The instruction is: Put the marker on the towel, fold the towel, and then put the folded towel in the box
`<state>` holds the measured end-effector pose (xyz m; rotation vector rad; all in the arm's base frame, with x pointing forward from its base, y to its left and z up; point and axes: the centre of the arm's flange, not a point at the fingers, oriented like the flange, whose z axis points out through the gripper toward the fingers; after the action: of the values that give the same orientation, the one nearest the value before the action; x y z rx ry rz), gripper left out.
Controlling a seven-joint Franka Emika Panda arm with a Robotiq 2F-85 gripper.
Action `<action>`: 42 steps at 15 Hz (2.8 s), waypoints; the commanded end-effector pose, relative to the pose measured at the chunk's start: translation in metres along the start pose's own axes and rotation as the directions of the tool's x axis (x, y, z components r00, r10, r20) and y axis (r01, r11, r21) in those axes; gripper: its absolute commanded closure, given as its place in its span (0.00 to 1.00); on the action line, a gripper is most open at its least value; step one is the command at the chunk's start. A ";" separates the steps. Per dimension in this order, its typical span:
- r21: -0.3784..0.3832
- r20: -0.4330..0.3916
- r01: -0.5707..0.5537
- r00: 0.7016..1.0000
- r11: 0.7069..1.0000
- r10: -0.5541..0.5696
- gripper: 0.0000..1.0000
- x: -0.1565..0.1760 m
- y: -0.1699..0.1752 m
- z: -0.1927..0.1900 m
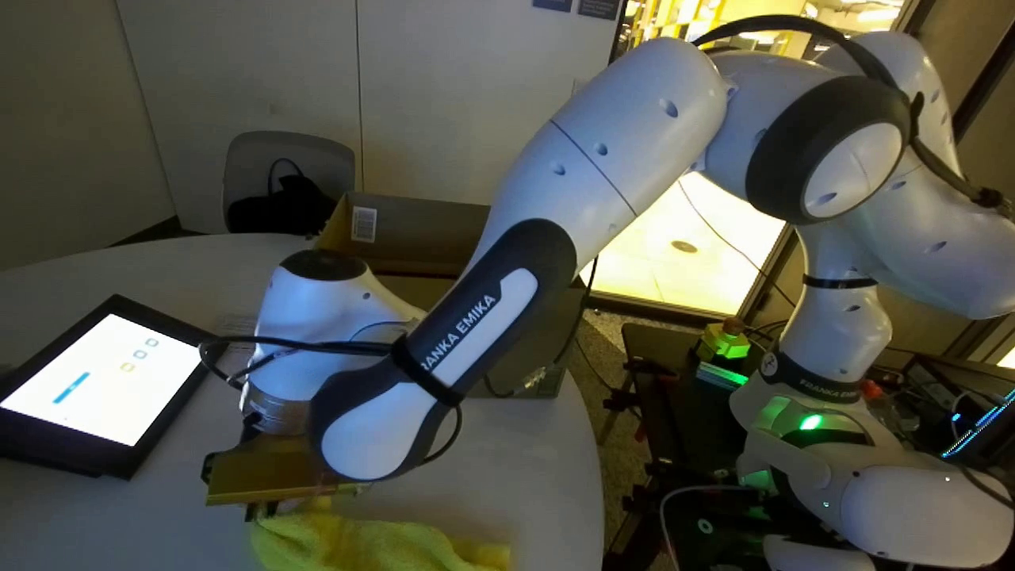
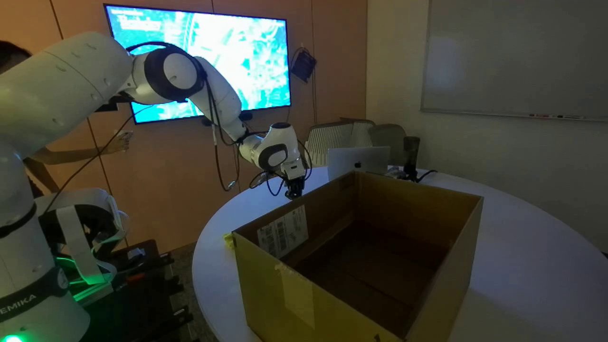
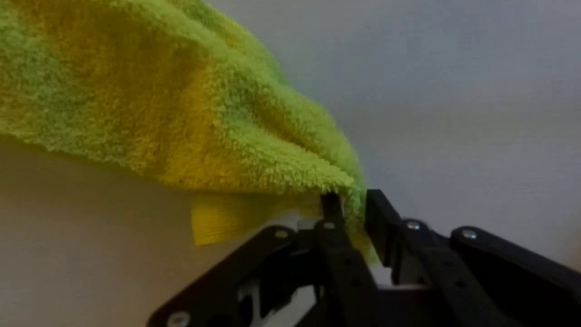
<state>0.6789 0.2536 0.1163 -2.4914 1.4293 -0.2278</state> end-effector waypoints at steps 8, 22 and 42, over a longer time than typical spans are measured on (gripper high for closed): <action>-0.020 0.156 0.335 0.932 0.942 -0.328 0.00 -0.055 0.033 -0.040; -0.095 0.427 0.841 0.518 0.533 -0.741 0.00 -0.081 0.153 -0.009; -0.067 0.257 0.829 0.553 0.556 -0.793 0.00 -0.058 0.091 0.026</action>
<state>0.5665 0.2581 0.0750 -3.0593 0.0569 0.0569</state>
